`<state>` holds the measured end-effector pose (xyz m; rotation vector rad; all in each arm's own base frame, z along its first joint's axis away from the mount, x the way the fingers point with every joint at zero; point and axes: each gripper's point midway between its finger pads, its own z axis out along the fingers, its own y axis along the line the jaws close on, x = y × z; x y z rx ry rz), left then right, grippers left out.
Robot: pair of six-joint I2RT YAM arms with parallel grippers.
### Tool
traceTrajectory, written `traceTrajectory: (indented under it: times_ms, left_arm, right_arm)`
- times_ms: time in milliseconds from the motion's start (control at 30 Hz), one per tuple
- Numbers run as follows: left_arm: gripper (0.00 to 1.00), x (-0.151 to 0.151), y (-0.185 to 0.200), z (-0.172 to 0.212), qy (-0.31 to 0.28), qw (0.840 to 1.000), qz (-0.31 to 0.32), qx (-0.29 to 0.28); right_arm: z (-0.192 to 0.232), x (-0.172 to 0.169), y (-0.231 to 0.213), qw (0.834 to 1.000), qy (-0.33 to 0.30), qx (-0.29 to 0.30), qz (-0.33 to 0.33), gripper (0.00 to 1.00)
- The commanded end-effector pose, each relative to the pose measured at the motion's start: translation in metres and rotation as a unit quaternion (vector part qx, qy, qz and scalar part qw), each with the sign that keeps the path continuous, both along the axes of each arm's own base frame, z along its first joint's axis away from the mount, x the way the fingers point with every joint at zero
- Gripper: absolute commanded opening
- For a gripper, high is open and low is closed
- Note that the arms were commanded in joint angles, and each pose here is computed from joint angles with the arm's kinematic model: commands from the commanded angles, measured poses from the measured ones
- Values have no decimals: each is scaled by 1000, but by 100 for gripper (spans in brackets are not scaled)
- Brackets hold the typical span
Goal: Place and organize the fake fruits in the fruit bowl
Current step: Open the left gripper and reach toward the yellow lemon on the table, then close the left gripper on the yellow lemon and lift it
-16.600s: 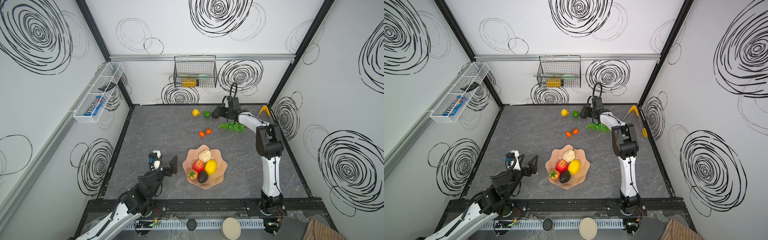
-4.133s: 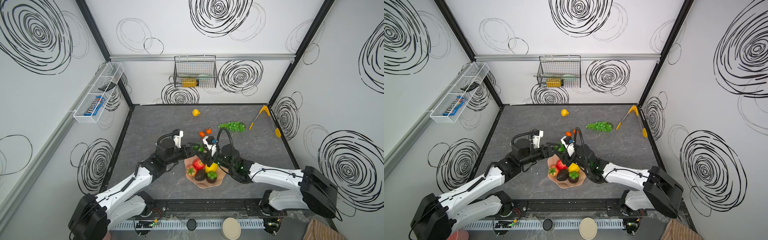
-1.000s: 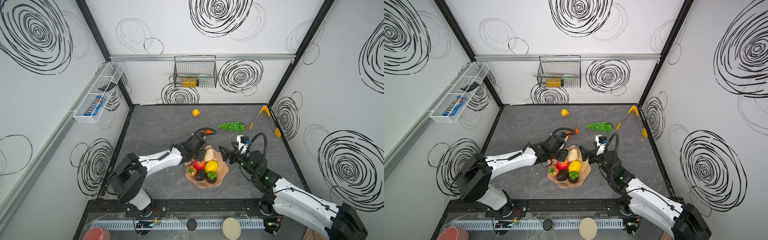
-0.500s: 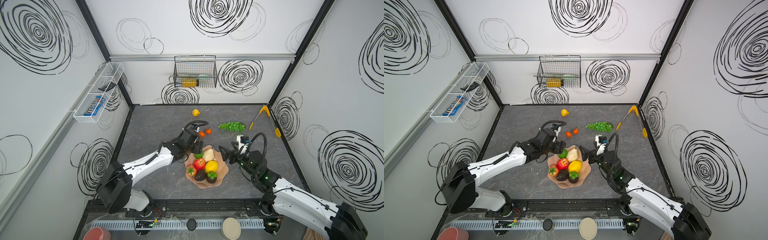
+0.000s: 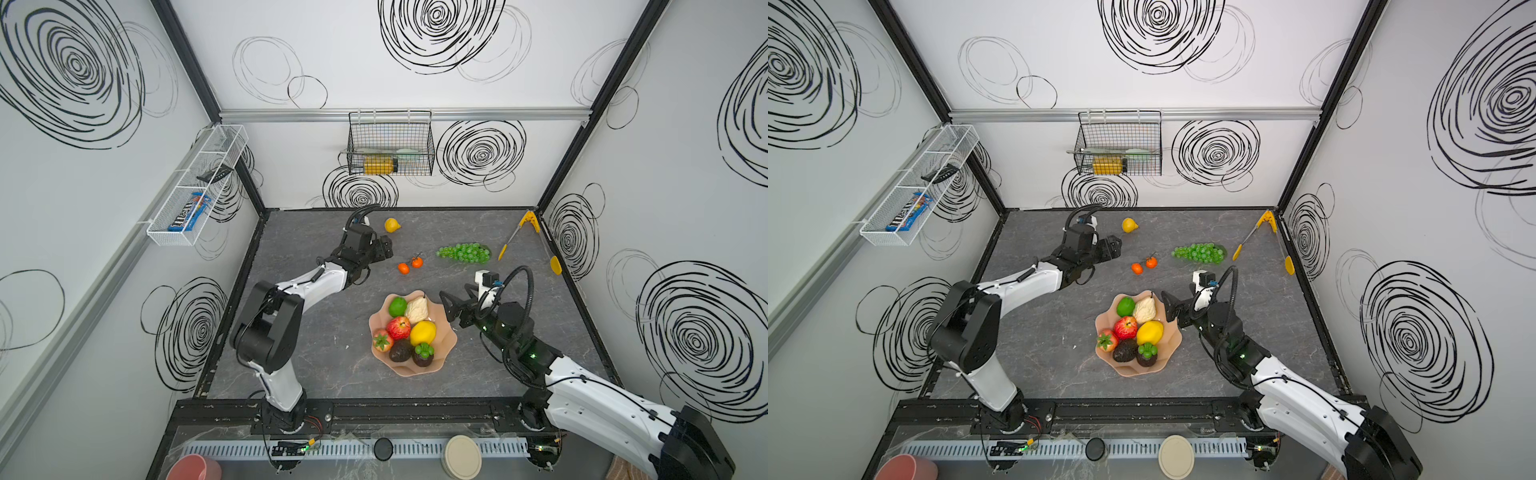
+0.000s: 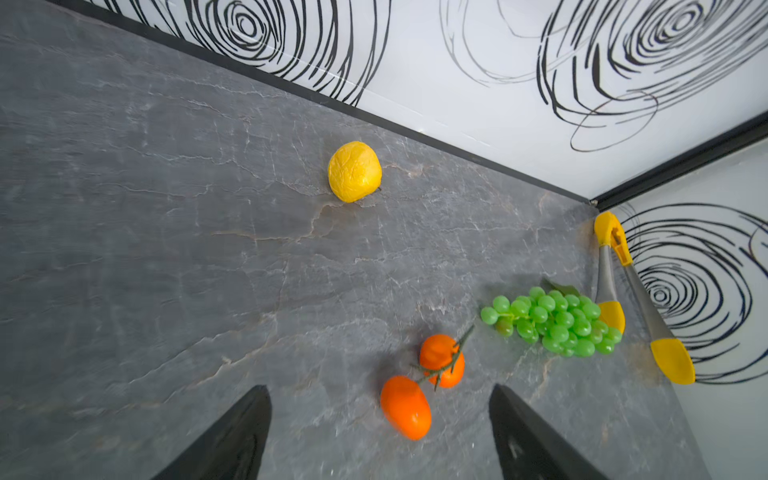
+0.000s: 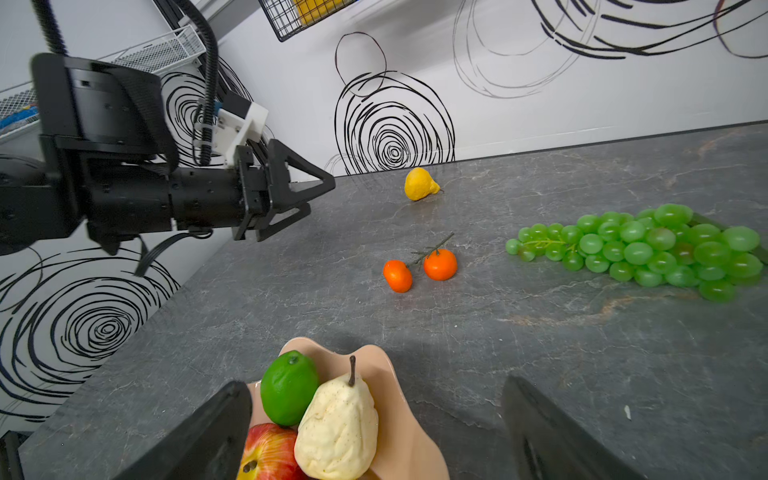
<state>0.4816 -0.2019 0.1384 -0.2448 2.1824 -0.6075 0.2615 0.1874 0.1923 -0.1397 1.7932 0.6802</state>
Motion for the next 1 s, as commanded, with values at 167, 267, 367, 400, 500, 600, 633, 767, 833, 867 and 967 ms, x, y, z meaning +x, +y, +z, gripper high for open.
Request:
traceTrajectory:
  times_ms: [167, 267, 367, 400, 500, 600, 633, 767, 833, 867, 967]
  left_arm:
    - [93, 88, -14, -17, -18, 998, 12, -66]
    - [94, 108, -7, -37, -4, 997, 32, -71]
    - [95, 124, -9, -46, -1, 997, 34, -64]
    - [95, 128, -11, -48, 0, 997, 33, -63]
    - [95, 141, -15, -57, 5, 997, 33, -63]
    - [95, 152, -18, -67, 12, 997, 37, -65]
    - [94, 156, -17, -72, 17, 997, 41, -64]
    - [93, 166, -25, -88, 35, 996, 45, -70]
    - [92, 170, -27, -96, 46, 995, 48, -67]
    - [91, 171, -29, -99, 50, 995, 50, -66]
    - [87, 172, -29, -108, 57, 994, 59, -70]
  right_arm:
    - [1, 2, -5, 1000, -1, 10, -12, 97]
    - [0, 2, -6, 1000, 1, 11, -13, 97]
    - [0, 2, -7, 1000, 2, 14, -13, 97]
    - [0, 2, -7, 1000, 2, 15, -13, 97]
    - [1, 1, -7, 1000, 1, 19, -11, 97]
    - [1, 1, -7, 1000, 1, 21, -9, 97]
    - [1, 1, -7, 1000, 2, 21, -8, 97]
    - [1, 0, -5, 1000, 3, 24, -1, 97]
    - [0, -1, -4, 1000, 3, 25, 3, 97]
    - [0, -1, -4, 1000, 3, 25, 4, 97]
    - [0, -1, -3, 1000, 3, 26, 5, 97]
